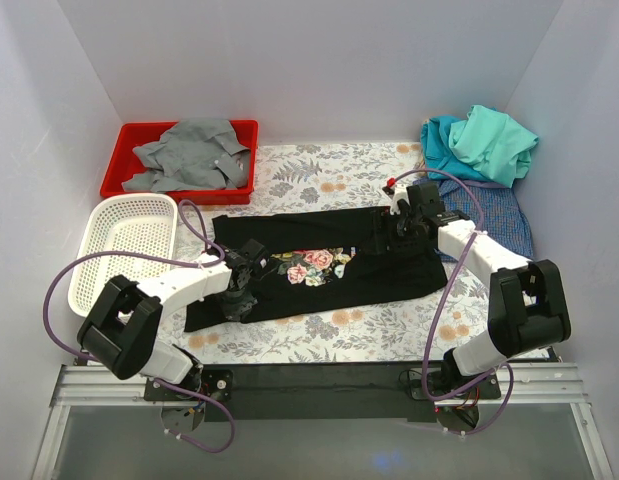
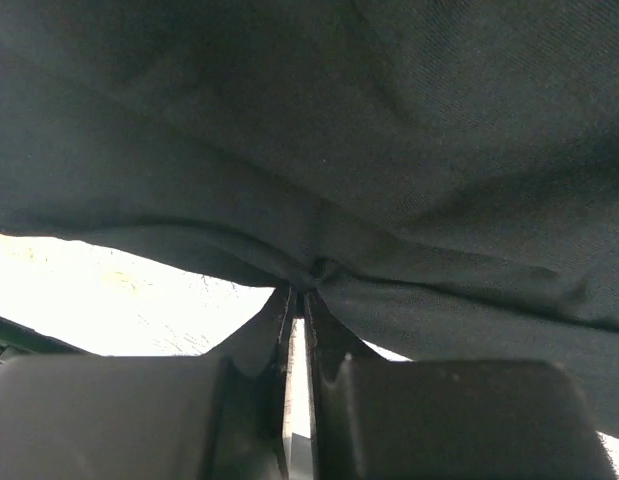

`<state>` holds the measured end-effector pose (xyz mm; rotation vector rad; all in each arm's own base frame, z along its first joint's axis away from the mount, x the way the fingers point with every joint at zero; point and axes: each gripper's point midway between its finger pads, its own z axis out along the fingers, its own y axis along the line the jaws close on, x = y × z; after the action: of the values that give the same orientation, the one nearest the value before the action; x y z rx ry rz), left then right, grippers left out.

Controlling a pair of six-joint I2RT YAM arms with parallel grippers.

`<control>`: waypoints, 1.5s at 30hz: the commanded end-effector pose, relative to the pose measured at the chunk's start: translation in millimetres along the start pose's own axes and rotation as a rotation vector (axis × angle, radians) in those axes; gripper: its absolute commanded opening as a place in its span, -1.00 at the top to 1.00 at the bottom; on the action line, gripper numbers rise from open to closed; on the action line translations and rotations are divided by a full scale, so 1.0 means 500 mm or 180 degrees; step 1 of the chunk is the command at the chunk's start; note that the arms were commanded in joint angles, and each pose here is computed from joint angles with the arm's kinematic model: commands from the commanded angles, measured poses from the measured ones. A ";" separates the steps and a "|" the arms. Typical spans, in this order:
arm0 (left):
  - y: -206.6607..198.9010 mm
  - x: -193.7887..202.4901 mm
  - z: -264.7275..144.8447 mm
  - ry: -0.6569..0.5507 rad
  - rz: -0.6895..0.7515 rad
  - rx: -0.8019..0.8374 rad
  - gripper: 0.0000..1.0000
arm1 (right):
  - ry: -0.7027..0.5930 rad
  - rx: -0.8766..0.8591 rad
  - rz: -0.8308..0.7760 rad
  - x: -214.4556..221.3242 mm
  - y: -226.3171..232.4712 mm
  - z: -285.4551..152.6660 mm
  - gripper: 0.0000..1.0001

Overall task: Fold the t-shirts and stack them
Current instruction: Fold the tshirt

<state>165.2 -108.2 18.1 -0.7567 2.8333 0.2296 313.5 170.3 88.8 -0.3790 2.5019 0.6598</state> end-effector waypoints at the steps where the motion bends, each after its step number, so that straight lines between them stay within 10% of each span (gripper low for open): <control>1: 0.013 -0.009 -0.003 -0.0085 0.0028 -0.0080 1.00 | 0.0129 -0.0113 0.0002 0.037 0.006 0.011 -0.53; 22: -0.004 -0.028 -0.095 0.0001 0.0602 0.0146 1.00 | 0.0818 0.0732 0.0256 0.195 -0.100 0.028 -0.50; 45: -0.048 -0.162 -0.100 -0.0263 0.1145 -0.0350 0.86 | 0.0791 0.0826 0.0227 0.171 -0.115 0.043 -0.50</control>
<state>223.9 -118.0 70.8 -0.2951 2.9237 0.3685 278.7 141.9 26.8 -0.2944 2.7269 0.4646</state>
